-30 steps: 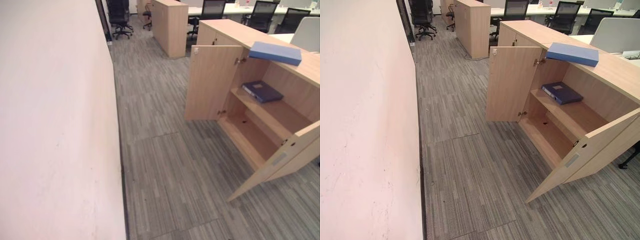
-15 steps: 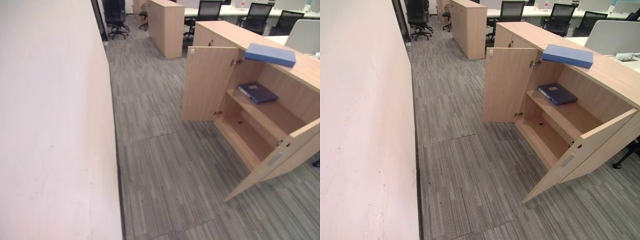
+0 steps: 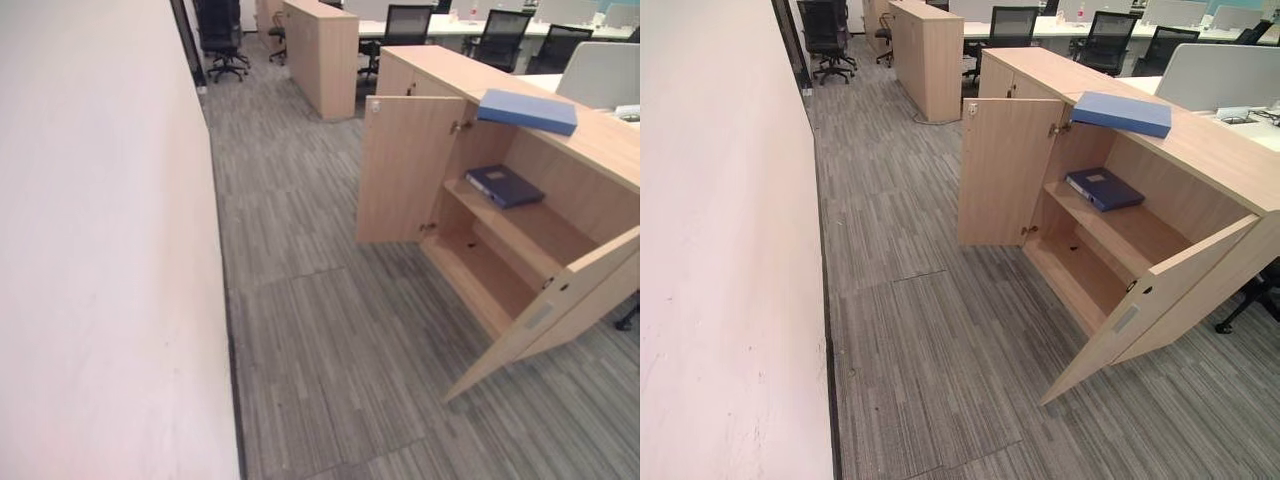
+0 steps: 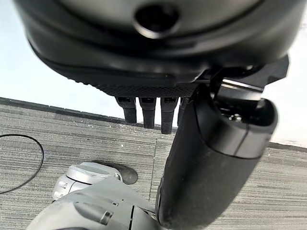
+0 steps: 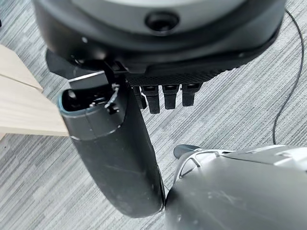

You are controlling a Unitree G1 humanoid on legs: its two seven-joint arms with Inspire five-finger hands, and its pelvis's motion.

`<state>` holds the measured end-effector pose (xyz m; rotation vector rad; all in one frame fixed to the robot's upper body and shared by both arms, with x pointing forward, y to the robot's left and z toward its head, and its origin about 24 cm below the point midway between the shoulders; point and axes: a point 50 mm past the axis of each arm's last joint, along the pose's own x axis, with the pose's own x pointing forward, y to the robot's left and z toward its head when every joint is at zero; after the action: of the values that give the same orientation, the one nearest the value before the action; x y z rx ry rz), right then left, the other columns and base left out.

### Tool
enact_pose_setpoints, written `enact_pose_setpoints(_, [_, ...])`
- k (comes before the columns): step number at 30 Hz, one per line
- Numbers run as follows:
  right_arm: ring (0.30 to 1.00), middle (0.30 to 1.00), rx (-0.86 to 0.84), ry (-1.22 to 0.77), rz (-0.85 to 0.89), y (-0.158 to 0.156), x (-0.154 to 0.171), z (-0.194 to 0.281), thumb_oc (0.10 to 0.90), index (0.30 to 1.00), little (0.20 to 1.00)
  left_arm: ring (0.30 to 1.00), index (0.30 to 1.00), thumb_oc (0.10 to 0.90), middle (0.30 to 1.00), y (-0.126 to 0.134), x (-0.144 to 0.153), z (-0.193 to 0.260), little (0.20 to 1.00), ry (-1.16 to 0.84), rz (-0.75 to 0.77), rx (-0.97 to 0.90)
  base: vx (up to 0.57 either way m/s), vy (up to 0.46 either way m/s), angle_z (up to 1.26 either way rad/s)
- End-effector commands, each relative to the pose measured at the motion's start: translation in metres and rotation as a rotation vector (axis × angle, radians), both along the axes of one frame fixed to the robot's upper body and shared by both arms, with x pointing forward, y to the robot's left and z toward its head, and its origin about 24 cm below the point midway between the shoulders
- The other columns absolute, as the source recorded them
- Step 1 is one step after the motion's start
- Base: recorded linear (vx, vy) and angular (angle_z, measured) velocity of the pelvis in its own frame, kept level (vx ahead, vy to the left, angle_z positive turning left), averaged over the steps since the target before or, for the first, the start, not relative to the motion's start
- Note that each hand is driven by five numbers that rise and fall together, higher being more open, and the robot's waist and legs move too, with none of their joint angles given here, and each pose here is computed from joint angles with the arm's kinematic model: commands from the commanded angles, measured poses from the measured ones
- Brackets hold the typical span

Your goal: Put the empty folder in the office cabinet

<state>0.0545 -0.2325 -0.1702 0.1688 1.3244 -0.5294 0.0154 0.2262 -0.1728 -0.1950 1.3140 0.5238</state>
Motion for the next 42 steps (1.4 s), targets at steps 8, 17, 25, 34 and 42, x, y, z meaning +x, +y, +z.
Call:
enact_pose_setpoints(8, [0.900, 0.900, -0.040, -0.014, -0.022, -0.0064, 0.0155, 0.0036, 0.800, 0.900, 0.900, 0.900, 0.900, 0.800, 0.900, -0.0141, 0.0046, -0.0032, 0.900, 0.040, -0.130, -0.003, 0.01, -0.005, -0.02])
enact_pose_setpoints(17, [0.900, 0.900, -0.052, -0.021, 0.002, -0.0052, 0.0199, 0.0041, 0.800, 0.900, 0.900, 0.900, 0.900, 0.800, 0.900, -0.0158, 0.0054, -0.0034, 0.900, 0.058, -0.220, 0.017, 0.00, 0.000, 0.00])
enact_pose_setpoints(25, [0.900, 0.900, -0.053, -0.004, 0.024, -0.0060, 0.0157, 0.0036, 0.800, 0.900, 0.900, 0.900, 0.900, 0.800, 0.900, -0.0166, 0.0110, -0.0028, 0.900, 0.025, -0.220, 0.008, 0.00, 0.000, 0.00])
enact_pose_setpoints(34, [0.900, 0.900, -0.053, 0.003, 0.021, -0.0076, 0.0137, 0.0037, 0.800, 0.900, 0.900, 0.900, 0.900, 0.800, 0.900, -0.0161, 0.0070, -0.0030, 0.900, 0.034, -0.216, 0.003, 0.00, 0.000, 0.00])
enact_pose_setpoints(42, [0.900, 0.900, -0.050, -0.001, 0.025, -0.0059, 0.0143, 0.0033, 0.800, 0.900, 0.900, 0.900, 0.900, 0.800, 0.900, -0.0180, 0.0030, -0.0036, 0.900, 0.045, -0.211, -0.003, 0.00, 0.000, 0.00])
